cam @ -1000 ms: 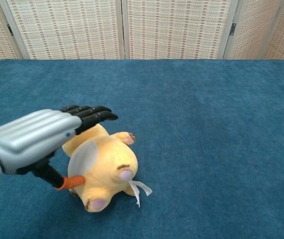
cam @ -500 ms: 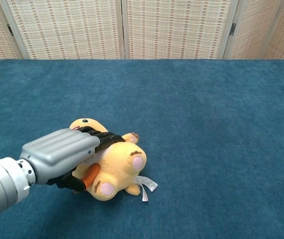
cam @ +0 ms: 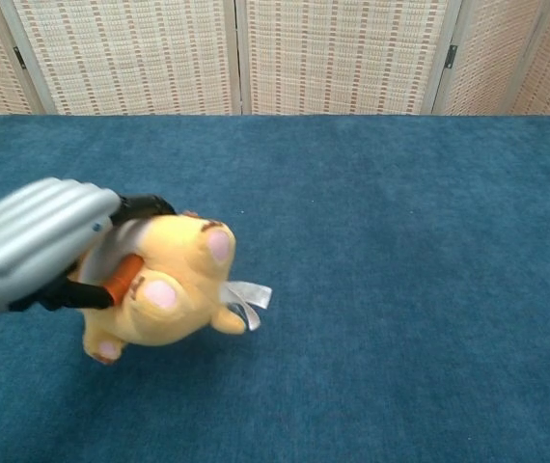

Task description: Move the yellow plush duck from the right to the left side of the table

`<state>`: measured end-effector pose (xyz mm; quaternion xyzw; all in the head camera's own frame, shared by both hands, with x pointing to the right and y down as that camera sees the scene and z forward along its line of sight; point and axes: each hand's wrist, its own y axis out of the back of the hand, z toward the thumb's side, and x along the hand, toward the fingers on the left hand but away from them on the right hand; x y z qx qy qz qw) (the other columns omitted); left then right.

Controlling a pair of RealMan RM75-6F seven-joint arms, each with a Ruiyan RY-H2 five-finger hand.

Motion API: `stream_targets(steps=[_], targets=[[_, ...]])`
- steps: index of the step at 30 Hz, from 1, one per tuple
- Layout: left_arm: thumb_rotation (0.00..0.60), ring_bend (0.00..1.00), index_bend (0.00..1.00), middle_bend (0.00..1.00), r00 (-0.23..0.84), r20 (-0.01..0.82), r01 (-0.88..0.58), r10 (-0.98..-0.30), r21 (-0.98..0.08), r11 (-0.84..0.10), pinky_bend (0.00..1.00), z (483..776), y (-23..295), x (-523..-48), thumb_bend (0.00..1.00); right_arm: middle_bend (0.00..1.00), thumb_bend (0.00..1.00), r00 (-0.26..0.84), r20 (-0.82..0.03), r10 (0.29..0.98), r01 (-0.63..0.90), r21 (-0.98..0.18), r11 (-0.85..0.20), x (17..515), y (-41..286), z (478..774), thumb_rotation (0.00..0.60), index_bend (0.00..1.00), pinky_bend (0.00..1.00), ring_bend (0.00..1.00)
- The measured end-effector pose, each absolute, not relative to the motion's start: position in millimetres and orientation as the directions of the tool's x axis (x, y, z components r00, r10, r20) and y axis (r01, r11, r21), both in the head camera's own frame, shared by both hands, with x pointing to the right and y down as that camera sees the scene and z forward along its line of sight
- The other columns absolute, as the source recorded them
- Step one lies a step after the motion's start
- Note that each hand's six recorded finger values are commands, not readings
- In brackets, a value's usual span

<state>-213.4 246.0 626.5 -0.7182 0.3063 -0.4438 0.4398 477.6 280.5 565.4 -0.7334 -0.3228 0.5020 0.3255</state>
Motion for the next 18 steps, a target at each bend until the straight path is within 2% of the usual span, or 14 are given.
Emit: stream_targets(steps=[4,8,12,18], targets=[[0.600,0.71,0.77,0.88,0.400,0.297,-0.051,-0.867,-0.937,-0.345,1.00,601,242,-255,0.68,0.00,0.06,0.294,-0.534,0.793,0.134,-0.798,-0.587,472,283,567,0.600,0.00,0.00,0.00],[0.600,0.71,0.77,0.88,0.373,0.267,-0.038,-0.889,-0.953,-0.302,1.00,588,241,-295,0.68,0.00,0.06,0.298,-0.540,0.787,0.123,-0.796,-0.593,465,285,568,0.600,0.00,0.00,0.00],[0.600,0.71,0.77,0.88,0.362,0.285,-0.004,-0.887,-0.951,-0.308,1.00,595,246,-325,0.67,0.00,0.06,0.302,-0.540,0.786,0.109,-0.799,-0.591,456,288,567,0.600,0.00,0.00,0.00],[0.600,0.71,0.76,0.86,0.360,0.345,0.064,-0.867,-0.936,-0.345,1.00,623,248,-369,0.62,0.00,0.07,0.310,-0.545,0.779,0.096,-0.797,-0.596,440,295,568,0.600,0.00,0.00,0.00]])
